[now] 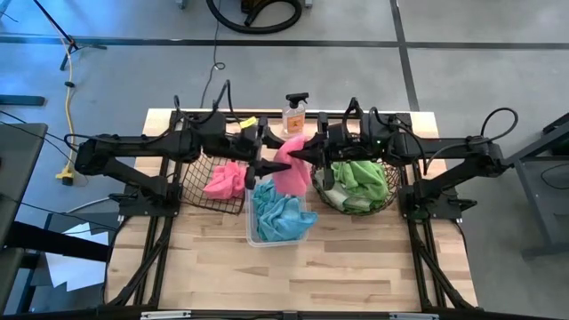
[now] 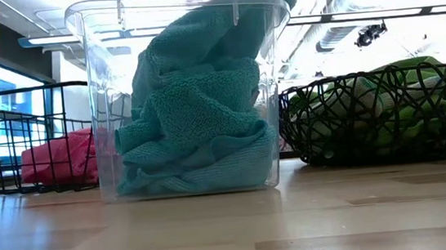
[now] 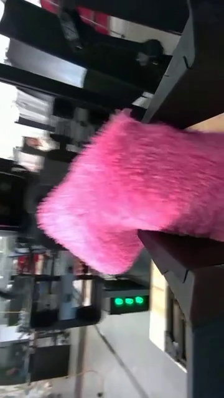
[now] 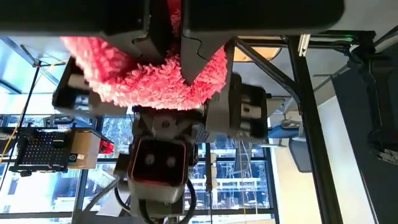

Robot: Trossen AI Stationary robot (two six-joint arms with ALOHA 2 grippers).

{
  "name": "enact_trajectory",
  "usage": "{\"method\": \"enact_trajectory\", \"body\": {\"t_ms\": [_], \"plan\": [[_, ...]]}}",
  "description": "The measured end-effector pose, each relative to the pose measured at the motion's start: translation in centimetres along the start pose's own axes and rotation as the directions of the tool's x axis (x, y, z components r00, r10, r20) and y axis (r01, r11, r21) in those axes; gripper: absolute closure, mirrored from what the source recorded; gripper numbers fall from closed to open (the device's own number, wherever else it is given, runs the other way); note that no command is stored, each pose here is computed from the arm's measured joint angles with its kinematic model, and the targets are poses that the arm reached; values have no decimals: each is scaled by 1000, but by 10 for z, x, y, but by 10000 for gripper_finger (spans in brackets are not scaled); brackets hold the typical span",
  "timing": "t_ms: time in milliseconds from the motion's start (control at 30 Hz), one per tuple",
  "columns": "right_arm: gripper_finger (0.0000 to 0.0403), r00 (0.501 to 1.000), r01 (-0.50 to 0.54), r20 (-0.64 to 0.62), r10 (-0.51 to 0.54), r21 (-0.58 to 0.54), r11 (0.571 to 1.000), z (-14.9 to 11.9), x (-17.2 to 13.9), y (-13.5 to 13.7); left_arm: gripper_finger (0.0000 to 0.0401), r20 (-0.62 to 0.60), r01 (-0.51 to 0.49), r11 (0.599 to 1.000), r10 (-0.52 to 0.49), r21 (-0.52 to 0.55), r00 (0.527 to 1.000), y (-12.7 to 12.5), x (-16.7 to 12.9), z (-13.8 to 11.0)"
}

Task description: Sort microfiber towel by color & place in baskets

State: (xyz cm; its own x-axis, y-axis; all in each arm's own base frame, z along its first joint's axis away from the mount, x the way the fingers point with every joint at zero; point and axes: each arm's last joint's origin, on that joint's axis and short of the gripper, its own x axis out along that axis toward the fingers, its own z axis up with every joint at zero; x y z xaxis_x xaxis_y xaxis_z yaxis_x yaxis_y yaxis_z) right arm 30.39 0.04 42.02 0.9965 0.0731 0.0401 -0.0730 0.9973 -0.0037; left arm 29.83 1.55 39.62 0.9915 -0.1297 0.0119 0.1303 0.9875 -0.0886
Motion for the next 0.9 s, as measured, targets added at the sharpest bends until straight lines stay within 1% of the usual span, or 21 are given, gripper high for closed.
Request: {"method": "enact_trajectory", "body": {"t_ms": [100, 200, 267, 367, 400, 433, 533, 633, 700, 800, 900], "plan": [[403, 1000, 0, 0, 0, 0, 1000, 0, 0, 0, 177, 29, 3, 1000, -3, 5, 1000, 0, 0, 3], [403, 1000, 0, 8, 0, 0, 1000, 0, 1, 0, 220, 23, 1, 1000, -2, 29, 1000, 0, 0, 2], [403, 1000, 0, 13, 0, -1, 1000, 1, 1, 0, 266, 25, 3, 999, -4, 52, 1000, 0, 0, 3], [403, 1000, -1, 11, 1, -1, 1000, 1, 1, 0, 357, 22, 9, 997, -10, 72, 1000, 0, 0, 2], [403, 1000, -4, 12, 4, -1, 1000, 1, 1, 0, 378, 22, 9, 998, -10, 69, 1000, 0, 0, 2], [403, 1000, -6, 11, 6, -1, 1000, 1, 1, 0, 386, 23, 7, 998, -9, 59, 1000, 1, 0, 2], [401, 1000, -9, 6, 9, 0, 1000, 0, 1, 0, 387, 19, 4, 999, -5, 54, 1000, 2, -1, 2], [385, 1000, -8, -11, 8, 5, 1000, -2, 1, 0, 396, 5, 2, 999, -3, 51, 1000, 2, -1, 1], [362, 1000, -1, -19, 1, 28, 1000, -2, 1, 0, 396, -2, -2, 999, 2, 50, 1000, 4, -1, 0], [314, 1000, 6, -24, -4, 92, 996, -3, 1, 0, 398, -16, -4, 999, 5, 48, 1000, 4, -2, -1], [257, 998, 10, -58, -4, 95, 995, -4, -3, 0, 399, -35, -6, 998, 8, 55, 999, 4, -3, -2]]}}
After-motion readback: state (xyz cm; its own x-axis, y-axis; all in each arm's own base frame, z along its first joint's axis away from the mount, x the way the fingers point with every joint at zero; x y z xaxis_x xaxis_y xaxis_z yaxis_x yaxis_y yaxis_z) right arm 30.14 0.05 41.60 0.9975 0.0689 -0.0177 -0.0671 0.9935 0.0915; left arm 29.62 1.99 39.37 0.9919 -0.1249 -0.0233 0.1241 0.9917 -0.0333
